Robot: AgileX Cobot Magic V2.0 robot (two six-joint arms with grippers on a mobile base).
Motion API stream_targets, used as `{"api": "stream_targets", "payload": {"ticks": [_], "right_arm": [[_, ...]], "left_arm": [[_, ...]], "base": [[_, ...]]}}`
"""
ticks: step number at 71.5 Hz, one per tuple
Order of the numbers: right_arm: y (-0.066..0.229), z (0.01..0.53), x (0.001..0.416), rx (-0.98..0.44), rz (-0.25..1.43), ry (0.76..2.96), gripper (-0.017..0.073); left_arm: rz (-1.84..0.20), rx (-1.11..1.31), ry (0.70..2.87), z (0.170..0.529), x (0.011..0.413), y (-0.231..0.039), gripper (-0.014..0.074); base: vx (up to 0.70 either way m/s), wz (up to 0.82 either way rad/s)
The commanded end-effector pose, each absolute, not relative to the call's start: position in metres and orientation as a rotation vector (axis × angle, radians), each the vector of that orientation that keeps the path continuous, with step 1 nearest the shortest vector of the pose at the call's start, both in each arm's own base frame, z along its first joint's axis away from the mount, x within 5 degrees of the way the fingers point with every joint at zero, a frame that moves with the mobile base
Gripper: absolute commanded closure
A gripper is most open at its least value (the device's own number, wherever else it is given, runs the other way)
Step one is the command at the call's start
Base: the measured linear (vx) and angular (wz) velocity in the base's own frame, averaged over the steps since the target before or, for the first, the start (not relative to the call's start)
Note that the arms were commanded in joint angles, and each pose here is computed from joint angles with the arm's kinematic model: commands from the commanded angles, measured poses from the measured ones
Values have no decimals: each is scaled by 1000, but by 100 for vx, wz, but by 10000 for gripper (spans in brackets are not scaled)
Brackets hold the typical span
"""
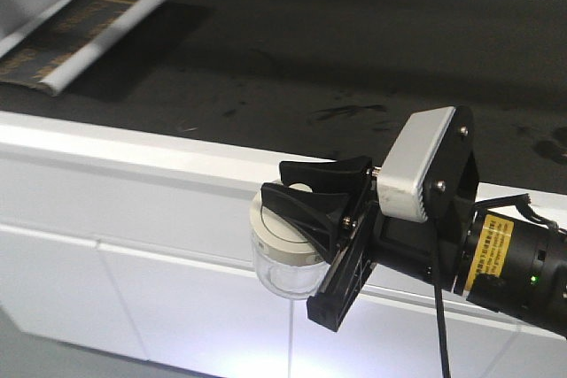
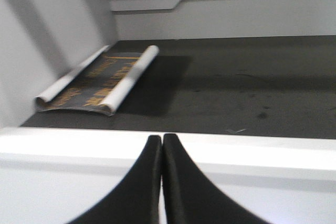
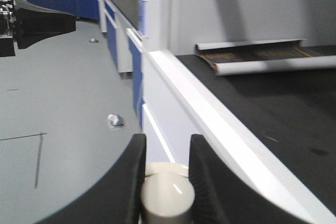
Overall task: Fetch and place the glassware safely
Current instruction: 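Drive the base away from the hood holding the jar in right gripper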
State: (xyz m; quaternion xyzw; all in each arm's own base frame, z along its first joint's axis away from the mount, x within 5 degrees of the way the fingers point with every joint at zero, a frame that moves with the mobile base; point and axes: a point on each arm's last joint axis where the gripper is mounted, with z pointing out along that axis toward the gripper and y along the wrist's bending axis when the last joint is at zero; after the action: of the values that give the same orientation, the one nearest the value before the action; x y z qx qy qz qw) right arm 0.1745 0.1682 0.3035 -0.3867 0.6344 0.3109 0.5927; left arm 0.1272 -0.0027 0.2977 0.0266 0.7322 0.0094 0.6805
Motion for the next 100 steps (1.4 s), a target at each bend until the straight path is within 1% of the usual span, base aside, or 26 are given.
{"api": "stream_targets", "payload": {"ticks": [1,33,83,100], "right_arm": [[169,325,169,-866,787,1366,559],[169,325,169,-866,787,1366,559],[169,325,169,-866,786,1368,559],[169,325,170,-866,786,1368,559]], "left_arm": [[-2,51,1548,313,128,-4,601],[-2,51,1548,313,128,-4,601],[-2,51,1548,313,128,-4,601],[-2,51,1548,313,128,-4,601]], "base": [[-4,53],[-5,63],[-3,80],[8,62]]}}
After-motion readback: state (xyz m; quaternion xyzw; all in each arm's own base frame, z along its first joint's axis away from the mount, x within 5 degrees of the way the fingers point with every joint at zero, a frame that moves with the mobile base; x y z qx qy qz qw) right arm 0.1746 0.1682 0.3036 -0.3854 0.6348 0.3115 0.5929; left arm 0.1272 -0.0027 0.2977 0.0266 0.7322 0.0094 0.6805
